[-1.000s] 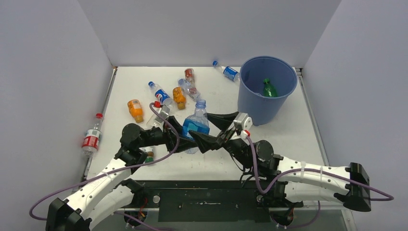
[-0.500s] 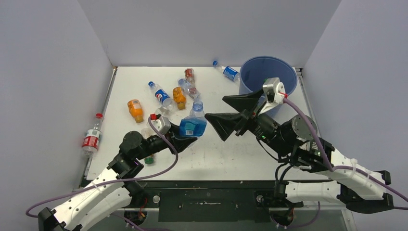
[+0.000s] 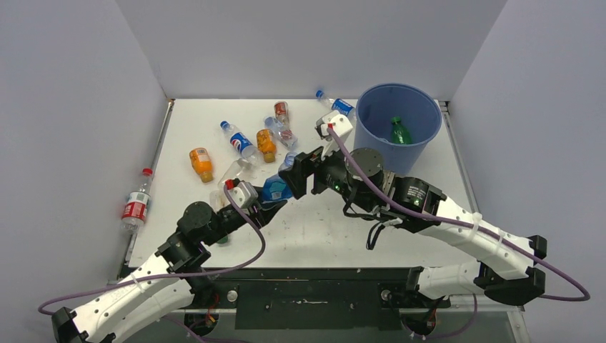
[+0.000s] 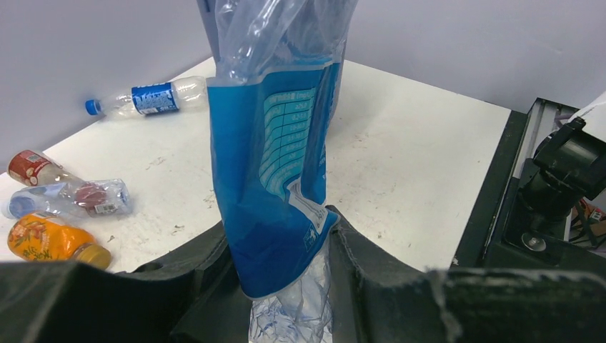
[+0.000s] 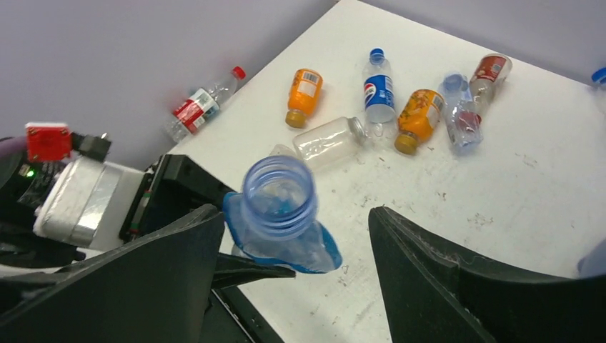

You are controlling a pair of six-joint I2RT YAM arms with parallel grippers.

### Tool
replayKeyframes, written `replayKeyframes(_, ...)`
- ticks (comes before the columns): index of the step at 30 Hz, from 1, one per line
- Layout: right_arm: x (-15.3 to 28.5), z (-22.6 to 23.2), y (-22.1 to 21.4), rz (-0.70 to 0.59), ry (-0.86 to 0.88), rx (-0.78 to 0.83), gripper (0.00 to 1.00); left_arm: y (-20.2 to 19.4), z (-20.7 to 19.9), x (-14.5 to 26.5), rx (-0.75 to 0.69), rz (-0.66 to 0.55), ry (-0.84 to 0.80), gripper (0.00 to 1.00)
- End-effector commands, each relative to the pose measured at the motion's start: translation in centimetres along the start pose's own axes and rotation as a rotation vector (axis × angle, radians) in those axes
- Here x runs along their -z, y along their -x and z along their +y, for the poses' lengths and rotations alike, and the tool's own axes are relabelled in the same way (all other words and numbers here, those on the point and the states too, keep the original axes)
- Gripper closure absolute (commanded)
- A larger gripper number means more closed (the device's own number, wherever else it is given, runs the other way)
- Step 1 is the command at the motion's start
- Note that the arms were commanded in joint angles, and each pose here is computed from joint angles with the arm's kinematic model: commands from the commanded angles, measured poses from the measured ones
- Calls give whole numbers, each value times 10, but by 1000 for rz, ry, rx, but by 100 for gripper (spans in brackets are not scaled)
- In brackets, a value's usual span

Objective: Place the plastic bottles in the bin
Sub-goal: Pick up the plastic bottle at the center of the board, then place the plastic bottle in the trash bin.

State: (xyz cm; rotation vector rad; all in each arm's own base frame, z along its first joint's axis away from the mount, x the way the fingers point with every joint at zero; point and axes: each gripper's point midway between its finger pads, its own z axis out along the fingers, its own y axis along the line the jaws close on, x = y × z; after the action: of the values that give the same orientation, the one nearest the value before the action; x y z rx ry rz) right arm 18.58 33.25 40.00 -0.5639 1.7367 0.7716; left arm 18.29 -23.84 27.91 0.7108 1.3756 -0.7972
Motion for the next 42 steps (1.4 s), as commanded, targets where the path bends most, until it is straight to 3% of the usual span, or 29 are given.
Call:
replayKeyframes(1,3,-21,30,-98,-19,-94,28,9,1,0,-30,-28,7,100)
replayKeyframes(10,-17,-22,22,-75,8,-103,40,9,-2,0,-28,-22,-2,100)
replayKeyframes(14,-22,-19,16,-62,25,-108,51,9,-3,0,-28,-22,-7,100)
replayKeyframes(19,-27,-16,11,-46,47,-122,54,9,-4,0,-28,-22,-12,100)
replayKeyframes(22,-29,-13,10,-44,69,-127,73,10,-4,0,-25,-25,-11,100)
replayKeyframes(24,-29,-12,9,-40,77,-130,93,10,-4,0,-14,-26,-4,100)
replayKeyframes(25,-29,-12,9,-43,81,-131,94,11,-3,0,-9,-27,3,95)
replayKeyframes(29,-19,-13,22,-84,82,-114,95,16,-1,1,19,-38,21,36)
replayKeyframes(30,-12,-16,31,-104,67,-98,95,18,-1,3,26,-47,25,10)
replayKeyframes(31,-5,-20,42,-127,48,-78,95,20,0,4,27,-57,30,3)
replayKeyframes(36,58,-73,105,-290,-226,48,95,34,22,17,32,-102,161,4)
replayKeyframes(42,152,-165,144,-464,-802,97,95,39,45,26,32,-121,292,4)
